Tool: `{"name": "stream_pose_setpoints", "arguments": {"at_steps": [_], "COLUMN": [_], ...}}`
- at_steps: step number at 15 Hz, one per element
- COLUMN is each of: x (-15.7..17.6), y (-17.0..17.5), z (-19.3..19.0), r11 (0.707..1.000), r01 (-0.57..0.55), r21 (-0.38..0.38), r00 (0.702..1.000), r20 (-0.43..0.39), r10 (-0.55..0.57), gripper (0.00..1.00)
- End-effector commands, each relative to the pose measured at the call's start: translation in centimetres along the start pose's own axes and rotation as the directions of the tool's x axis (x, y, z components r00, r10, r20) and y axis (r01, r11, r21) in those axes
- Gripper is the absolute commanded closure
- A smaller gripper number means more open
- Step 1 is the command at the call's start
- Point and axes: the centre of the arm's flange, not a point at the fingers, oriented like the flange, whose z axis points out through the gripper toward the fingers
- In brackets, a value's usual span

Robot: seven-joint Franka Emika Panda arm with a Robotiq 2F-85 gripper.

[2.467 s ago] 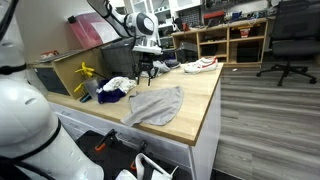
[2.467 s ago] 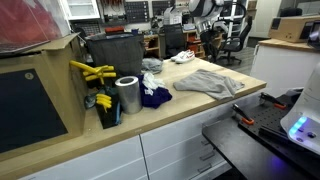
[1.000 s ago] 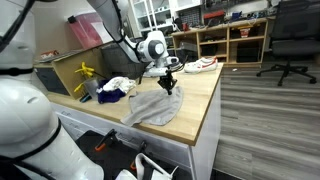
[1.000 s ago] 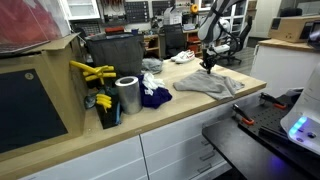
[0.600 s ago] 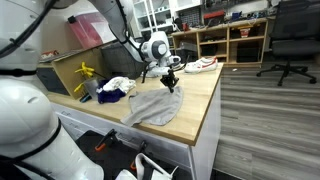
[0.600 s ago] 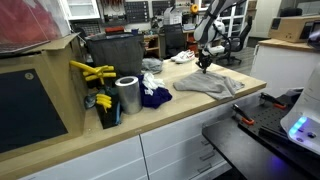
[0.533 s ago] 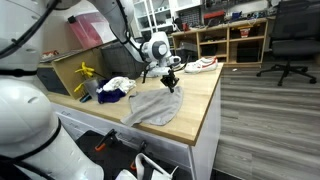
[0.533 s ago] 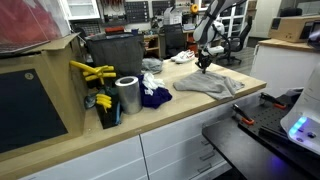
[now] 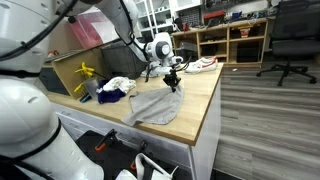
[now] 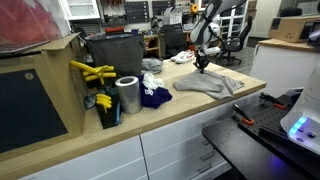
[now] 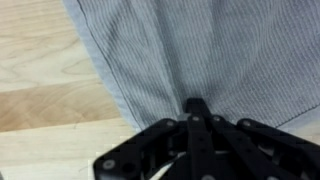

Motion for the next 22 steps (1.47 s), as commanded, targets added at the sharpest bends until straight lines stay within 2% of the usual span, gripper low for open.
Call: {"name": "stream_pose_setpoints", "arguments": {"at_steps": [1,10,17,20,22], "x": [3.3,8.2,11.9,11.6,10.4], "y": [-0.4,-2.0,-1.8,-1.8,-2.3], "z": [0.7,-0.3,-2.0,-4.0,-5.6], "r11": [1.000,0.999,0.993,0.994,0.996], "r01": [-0.025,0.011,0.025,0.025,0.040], "r21": [-0.017,-0.051,-0.115,-0.104,-0.074], "r00": [1.000,0.997,0.985,0.982,0.985], "r20": [-0.007,-0.081,-0.165,-0.185,-0.166], "r10": [0.024,-0.015,-0.043,-0.044,-0.052], "gripper": [1.00,1.00,1.00,1.00,1.00]}}
